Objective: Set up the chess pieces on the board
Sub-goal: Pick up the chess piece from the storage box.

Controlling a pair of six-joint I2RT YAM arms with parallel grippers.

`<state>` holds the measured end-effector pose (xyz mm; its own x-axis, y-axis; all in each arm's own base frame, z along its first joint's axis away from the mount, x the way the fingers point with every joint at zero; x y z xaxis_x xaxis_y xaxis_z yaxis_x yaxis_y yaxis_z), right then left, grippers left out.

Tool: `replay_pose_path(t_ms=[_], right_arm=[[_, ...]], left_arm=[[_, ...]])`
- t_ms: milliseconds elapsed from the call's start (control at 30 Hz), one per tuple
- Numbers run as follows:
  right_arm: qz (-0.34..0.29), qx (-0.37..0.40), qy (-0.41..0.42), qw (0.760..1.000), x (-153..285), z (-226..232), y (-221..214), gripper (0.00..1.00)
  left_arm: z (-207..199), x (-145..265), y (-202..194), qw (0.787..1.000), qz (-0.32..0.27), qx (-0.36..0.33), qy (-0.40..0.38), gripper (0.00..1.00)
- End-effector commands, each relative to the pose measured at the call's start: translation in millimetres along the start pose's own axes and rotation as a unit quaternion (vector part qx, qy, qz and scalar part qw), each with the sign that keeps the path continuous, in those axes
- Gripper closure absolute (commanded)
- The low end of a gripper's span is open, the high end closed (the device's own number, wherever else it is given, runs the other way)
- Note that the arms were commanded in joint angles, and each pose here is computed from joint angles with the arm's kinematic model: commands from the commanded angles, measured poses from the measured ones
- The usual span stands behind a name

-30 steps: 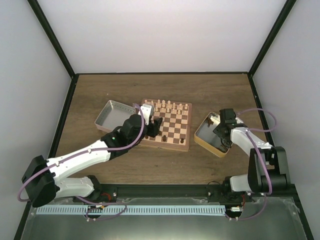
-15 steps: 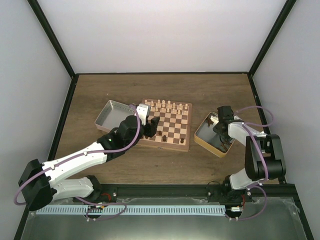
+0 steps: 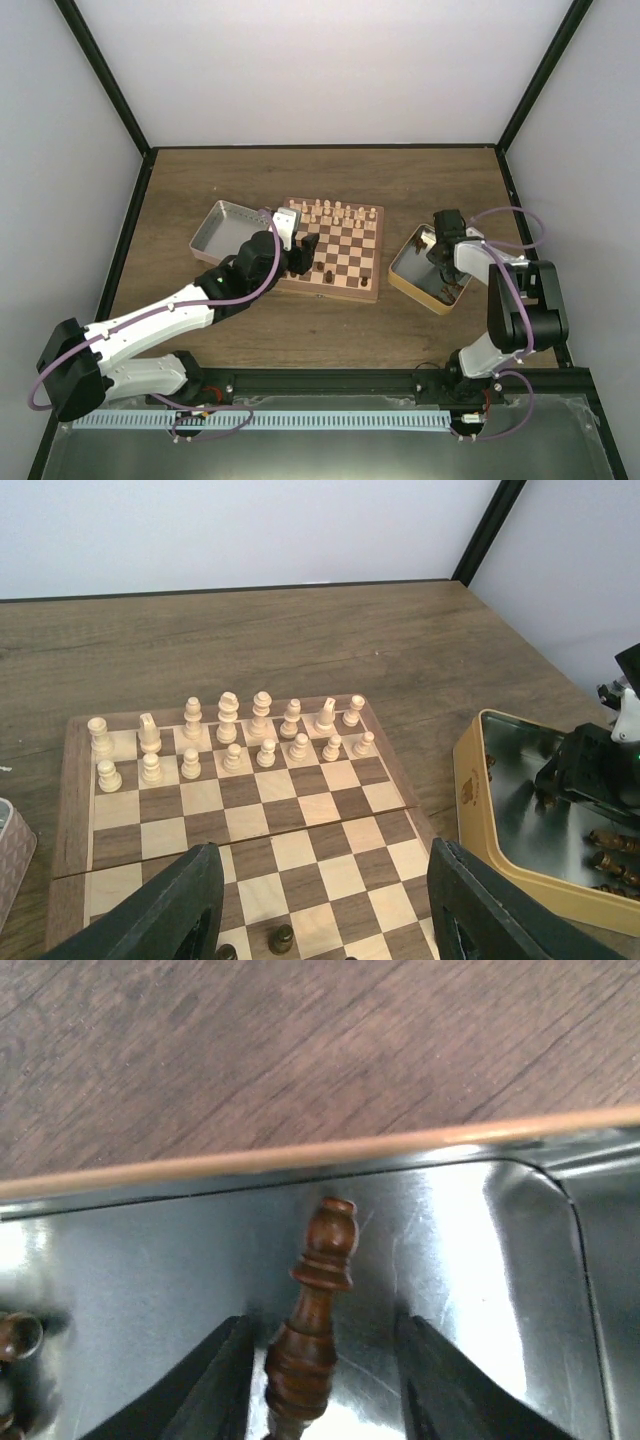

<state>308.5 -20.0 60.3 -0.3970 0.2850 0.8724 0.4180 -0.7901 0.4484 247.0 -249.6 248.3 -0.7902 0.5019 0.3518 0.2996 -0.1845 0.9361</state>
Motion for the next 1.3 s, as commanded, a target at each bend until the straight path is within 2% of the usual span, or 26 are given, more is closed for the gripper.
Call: replay_pose_path(t_ms=[0, 167, 433, 600, 700, 767, 833, 900, 1000, 1133, 1200, 1267], right_arm=[[0.004, 0.008, 0.001, 1.0, -6.4, 6.3, 4.4, 0.66], [0.023, 0.006, 0.019, 1.0, -2.9, 6.5, -1.8, 0.84], [0.05, -0.02, 0.132, 0.99, 49.1, 21.4, 0.0, 0.85], [0.074, -0.013, 0.278, 0.958, 103.7, 43.5, 0.3, 0.84], [0.092, 0.045, 0.404, 0.909, 142.5, 66.3, -9.4, 0.83], [0.111, 0.111, 0.493, 0.856, 172.0, 81.3, -25.9, 0.83], [0.132, 0.173, 0.571, 0.792, 203.0, 92.8, -46.0, 0.83], [0.154, 0.211, 0.626, 0.735, 225.9, 97.1, -61.8, 0.83], [0.184, 0.25, 0.682, 0.662, 248.9, 96.7, -79.8, 0.83], [0.215, 0.304, 0.719, 0.586, 269.9, 97.3, -100.1, 0.82], [0.227, 0.335, 0.726, 0.555, 280.2, 100.9, -109.6, 0.82], [0.234, 0.354, 0.729, 0.537, 285.5, 103.1, -118.2, 0.82]], left_arm=[[1.4, 0.1, 3.9, 1.0, -0.01, 0.0, 0.002, 0.42], [0.8, 0.0, 3.6, 1.0, -0.009, 0.001, 0.001, 0.42], [-7.6, -2.1, 5.7, 1.0, -0.01, 0.007, -0.027, 0.4], [-21.8, -5.9, 14.3, 0.997, -0.009, 0.02, -0.071, 0.38], [-30.9, -4.7, 28.2, 0.994, -0.014, 0.039, -0.105, 0.37], [-34.6, -4.1, 39.9, 0.99, -0.016, 0.06, -0.13, 0.37], [-34.0, -5.0, 51.1, 0.984, -0.012, 0.088, -0.156, 0.37], [-30.3, -7.6, 58.6, 0.977, -0.001, 0.116, -0.18, 0.37], [-19.3, -10.5, 64.9, 0.961, 0.015, 0.167, -0.219, 0.37], [-19.7, -10.6, 65.8, 0.937, 0.034, 0.205, -0.282, 0.33], [-25.7, -11.5, 65.1, 0.925, 0.049, 0.209, -0.314, 0.31], [-31.2, -13.3, 61.4, 0.915, 0.067, 0.21, -0.338, 0.31]])
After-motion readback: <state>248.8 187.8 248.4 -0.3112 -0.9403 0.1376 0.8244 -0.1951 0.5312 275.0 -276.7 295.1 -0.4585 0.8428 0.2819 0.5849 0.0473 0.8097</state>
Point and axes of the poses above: each gripper's point midway between its finger pads, its own x axis back along the fingers, its own z axis along the line the jaws close on, y = z × x, the point moved 4 cm from there along x, back along the fingers, and after that the axes turned 15 degrees about -x, right-handed, at the moved point
